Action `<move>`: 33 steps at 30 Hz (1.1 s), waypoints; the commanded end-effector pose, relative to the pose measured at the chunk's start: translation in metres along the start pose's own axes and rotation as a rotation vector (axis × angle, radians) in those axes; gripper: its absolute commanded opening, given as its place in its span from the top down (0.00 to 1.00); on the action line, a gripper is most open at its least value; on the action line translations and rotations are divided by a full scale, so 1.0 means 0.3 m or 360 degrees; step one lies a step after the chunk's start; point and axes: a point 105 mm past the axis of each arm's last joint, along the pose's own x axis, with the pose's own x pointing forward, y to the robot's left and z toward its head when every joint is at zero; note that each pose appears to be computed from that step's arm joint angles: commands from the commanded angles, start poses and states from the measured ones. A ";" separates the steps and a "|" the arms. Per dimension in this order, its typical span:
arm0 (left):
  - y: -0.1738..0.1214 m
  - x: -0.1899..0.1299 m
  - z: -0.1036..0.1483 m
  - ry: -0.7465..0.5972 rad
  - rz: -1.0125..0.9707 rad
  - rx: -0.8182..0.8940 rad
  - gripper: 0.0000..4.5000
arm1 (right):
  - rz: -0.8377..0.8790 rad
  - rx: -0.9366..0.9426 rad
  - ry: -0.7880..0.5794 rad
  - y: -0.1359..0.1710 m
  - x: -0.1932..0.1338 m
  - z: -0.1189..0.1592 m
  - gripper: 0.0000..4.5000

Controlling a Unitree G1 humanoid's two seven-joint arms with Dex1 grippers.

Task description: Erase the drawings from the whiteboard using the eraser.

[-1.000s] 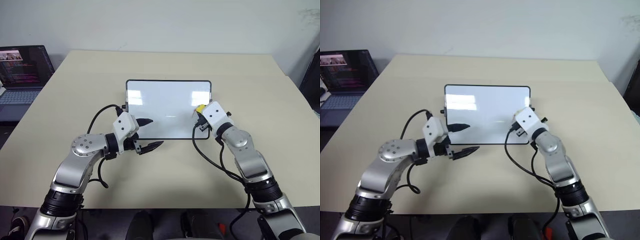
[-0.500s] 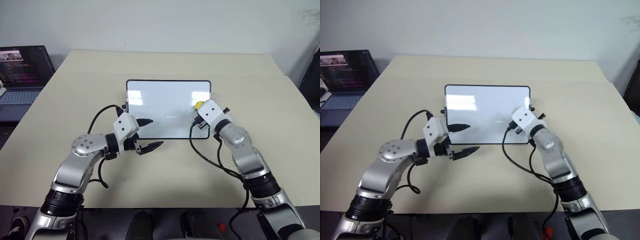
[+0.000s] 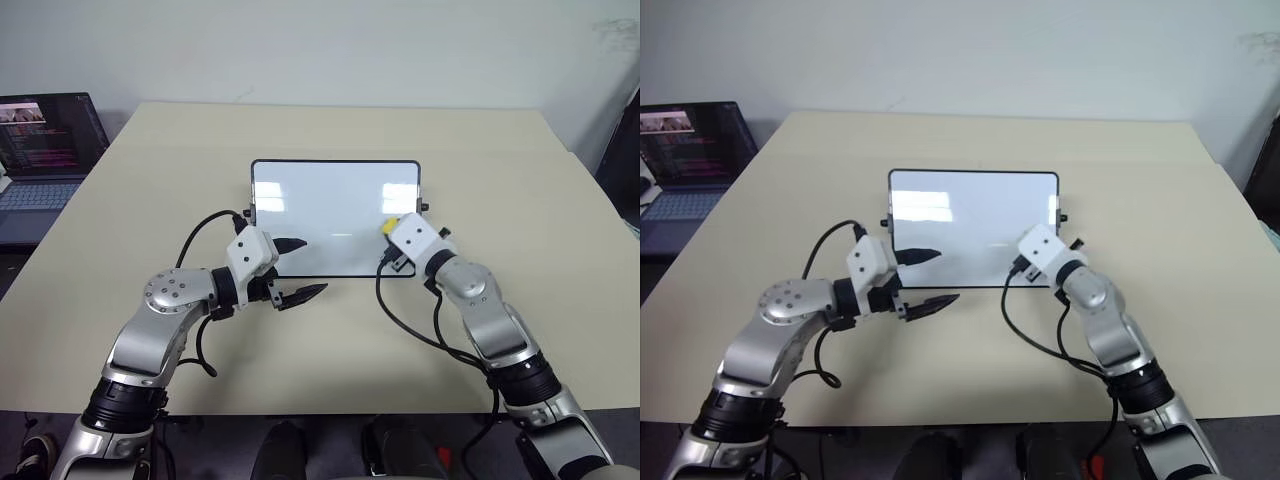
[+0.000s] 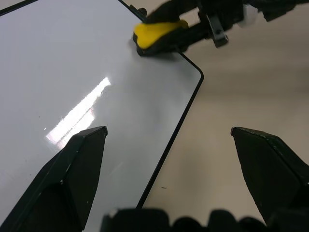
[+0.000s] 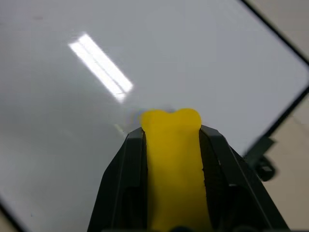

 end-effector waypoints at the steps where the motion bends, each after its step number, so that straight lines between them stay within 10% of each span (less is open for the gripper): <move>1: 0.001 -0.001 0.023 -0.0044 0.0002 0.0035 0.00 | -0.0003 -0.0002 0.0010 -0.018 -0.007 -0.005 0.76; 10: 0.002 -0.008 0.020 -0.0040 0.0005 0.0024 0.00 | 0.0392 0.0049 0.0142 0.131 -0.053 -0.050 0.76; 24: -0.005 -0.002 0.033 -0.0050 -0.0039 0.0018 0.00 | 0.0229 0.0240 0.0017 0.092 -0.059 0.004 0.76; 33: -0.046 0.083 0.112 -0.0153 -0.0338 0.0113 0.00 | -0.0165 0.0542 0.0008 -0.063 -0.260 0.010 0.76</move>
